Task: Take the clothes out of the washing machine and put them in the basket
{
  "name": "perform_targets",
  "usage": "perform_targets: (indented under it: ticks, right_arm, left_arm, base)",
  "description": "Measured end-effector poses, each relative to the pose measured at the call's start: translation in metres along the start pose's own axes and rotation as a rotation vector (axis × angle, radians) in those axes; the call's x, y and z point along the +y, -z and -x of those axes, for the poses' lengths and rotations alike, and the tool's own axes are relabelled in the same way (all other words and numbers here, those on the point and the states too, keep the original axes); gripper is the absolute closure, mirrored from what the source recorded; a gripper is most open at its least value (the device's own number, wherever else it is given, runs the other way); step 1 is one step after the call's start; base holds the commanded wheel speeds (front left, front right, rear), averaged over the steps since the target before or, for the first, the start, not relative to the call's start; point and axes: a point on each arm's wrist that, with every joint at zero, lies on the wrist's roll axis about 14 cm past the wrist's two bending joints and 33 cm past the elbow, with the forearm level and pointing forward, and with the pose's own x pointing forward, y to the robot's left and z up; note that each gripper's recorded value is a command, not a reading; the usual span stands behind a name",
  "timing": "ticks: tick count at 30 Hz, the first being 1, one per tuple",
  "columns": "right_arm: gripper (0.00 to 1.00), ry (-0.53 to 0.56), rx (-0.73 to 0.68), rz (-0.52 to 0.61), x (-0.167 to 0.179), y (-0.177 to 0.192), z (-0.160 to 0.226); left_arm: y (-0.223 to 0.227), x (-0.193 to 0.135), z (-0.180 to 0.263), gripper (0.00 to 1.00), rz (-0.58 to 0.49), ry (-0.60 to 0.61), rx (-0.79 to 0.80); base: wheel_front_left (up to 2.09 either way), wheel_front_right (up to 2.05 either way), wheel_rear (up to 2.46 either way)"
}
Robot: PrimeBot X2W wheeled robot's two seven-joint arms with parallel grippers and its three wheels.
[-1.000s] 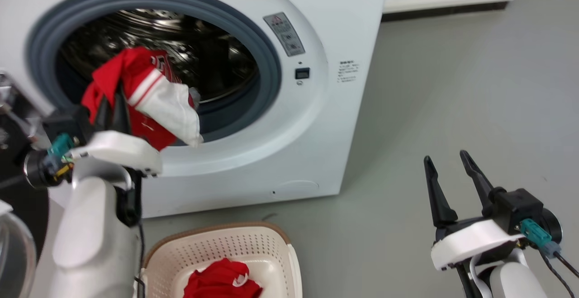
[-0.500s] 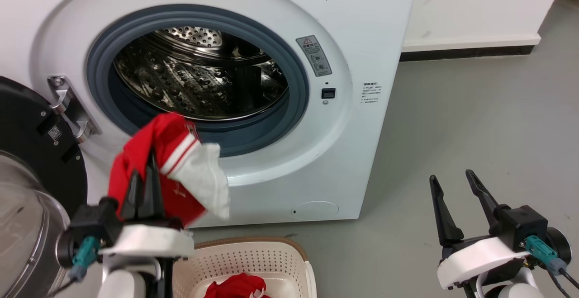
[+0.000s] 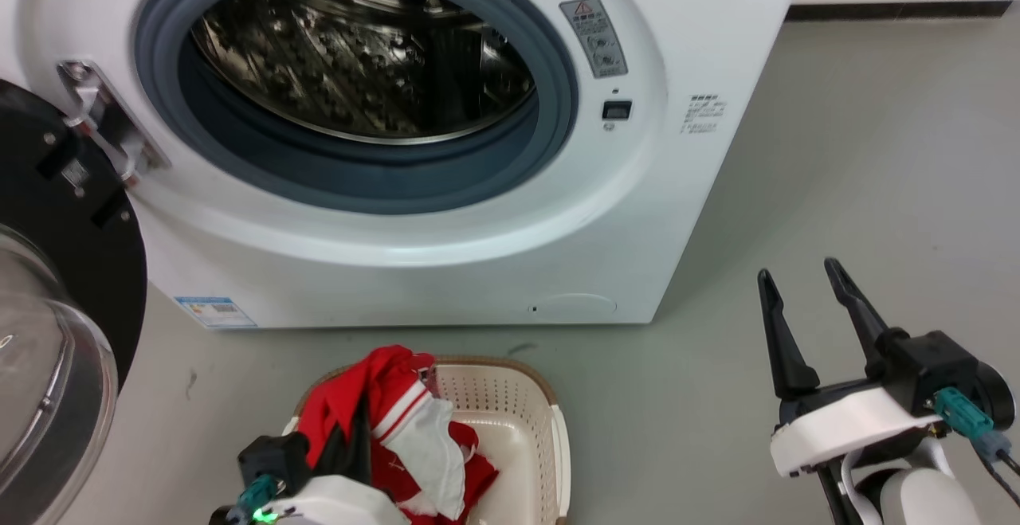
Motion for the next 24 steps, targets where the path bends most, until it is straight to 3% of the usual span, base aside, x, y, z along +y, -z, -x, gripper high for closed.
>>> perform_targets:
  ticks: [15,24]
  right_arm:
    - [0.00,-0.070,0.127,-0.013,0.014,0.075,-0.069]
    - [0.00,-0.079,0.210,-0.044,0.014,0.125,-0.081]
  left_arm:
    - [0.117,0.026,-0.071,1.00,0.003,-0.042,0.391]
    - [0.188,0.033,-0.076,1.00,-0.033,-0.039,0.636]
  base:
    - [0.00,0.00,0.00]
    - [0.00,0.00,0.00]
